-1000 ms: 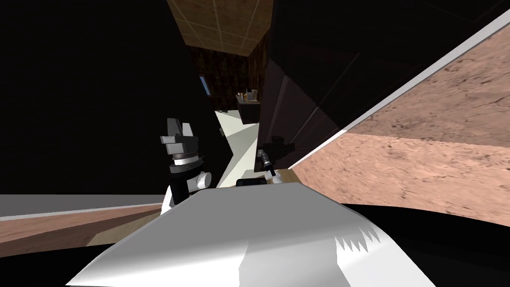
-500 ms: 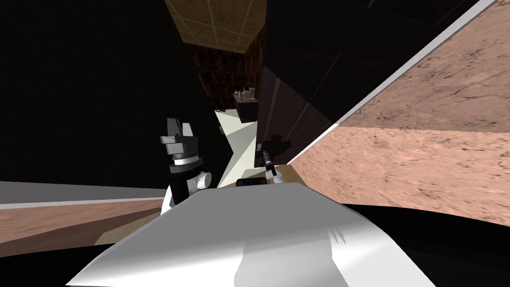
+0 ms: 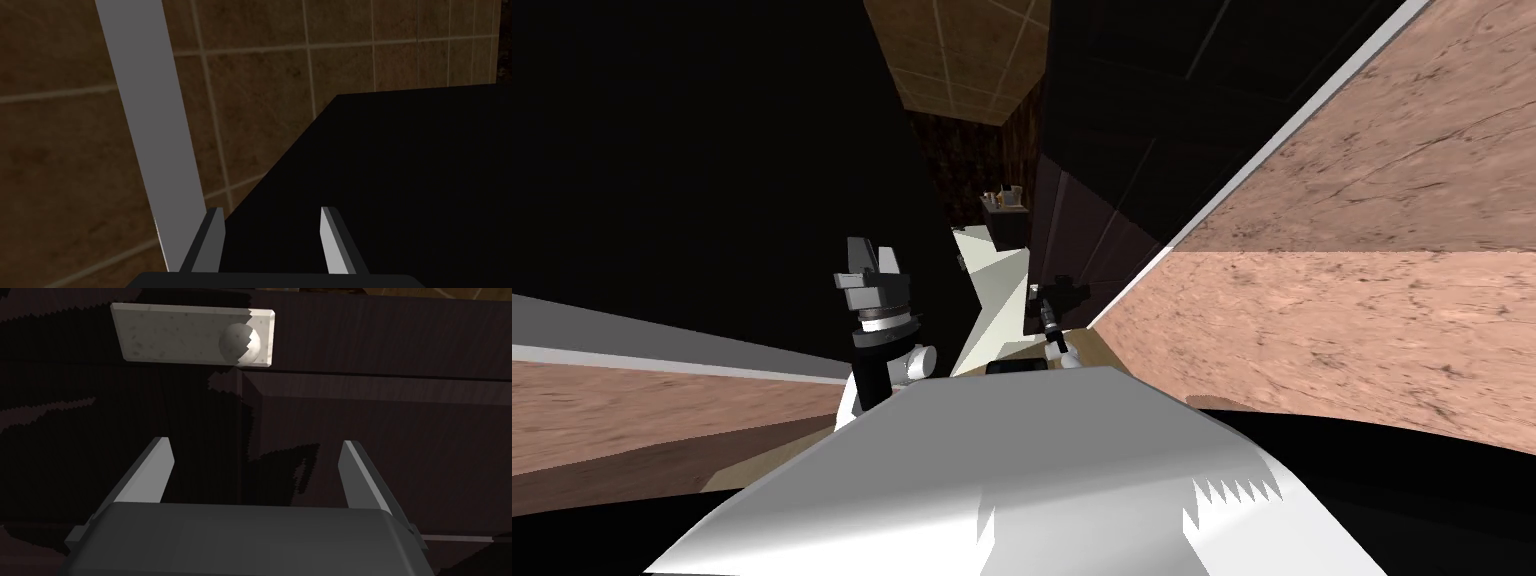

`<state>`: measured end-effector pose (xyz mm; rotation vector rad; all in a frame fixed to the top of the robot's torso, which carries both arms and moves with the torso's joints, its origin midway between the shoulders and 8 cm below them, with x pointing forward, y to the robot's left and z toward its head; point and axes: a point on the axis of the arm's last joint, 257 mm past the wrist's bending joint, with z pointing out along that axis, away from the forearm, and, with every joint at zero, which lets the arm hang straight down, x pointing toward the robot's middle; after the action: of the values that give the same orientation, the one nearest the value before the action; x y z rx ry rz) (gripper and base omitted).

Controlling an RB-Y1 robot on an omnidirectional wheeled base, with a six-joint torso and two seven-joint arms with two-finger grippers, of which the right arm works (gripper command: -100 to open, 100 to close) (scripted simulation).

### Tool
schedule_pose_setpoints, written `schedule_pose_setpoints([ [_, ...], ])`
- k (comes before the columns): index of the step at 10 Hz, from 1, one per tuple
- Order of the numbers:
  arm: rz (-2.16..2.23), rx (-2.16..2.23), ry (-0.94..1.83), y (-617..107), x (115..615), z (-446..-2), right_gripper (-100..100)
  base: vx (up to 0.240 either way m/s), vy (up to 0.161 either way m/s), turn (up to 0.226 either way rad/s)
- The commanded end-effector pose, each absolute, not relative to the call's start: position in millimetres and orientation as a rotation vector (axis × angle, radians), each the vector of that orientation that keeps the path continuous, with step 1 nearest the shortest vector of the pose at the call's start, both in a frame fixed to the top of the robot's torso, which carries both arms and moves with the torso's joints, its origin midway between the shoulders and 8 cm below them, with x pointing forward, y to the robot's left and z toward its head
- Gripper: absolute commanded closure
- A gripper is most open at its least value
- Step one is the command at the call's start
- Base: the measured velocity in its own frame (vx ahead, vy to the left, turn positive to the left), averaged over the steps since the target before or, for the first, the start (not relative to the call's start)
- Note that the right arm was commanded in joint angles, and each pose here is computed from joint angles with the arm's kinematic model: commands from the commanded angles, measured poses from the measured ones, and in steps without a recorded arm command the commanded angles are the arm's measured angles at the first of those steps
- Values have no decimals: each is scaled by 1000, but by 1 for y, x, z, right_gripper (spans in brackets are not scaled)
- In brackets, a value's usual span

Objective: Push the door open

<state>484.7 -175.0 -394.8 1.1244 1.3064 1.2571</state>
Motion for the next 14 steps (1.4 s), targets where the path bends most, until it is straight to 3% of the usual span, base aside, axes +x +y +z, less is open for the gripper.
schedule_pose_setpoints([
  [1,1248,1117,1305,-181,485,-394,-100,175,31,15],
  [8,1254,1125,1284,-179,483,-393,-100,184,36,21],
  [9,1254,1125,1284,-179,483,-393,100,-20,-2,6],
  [14,1254,1125,1284,-179,483,-393,100,-14,-5,4],
])
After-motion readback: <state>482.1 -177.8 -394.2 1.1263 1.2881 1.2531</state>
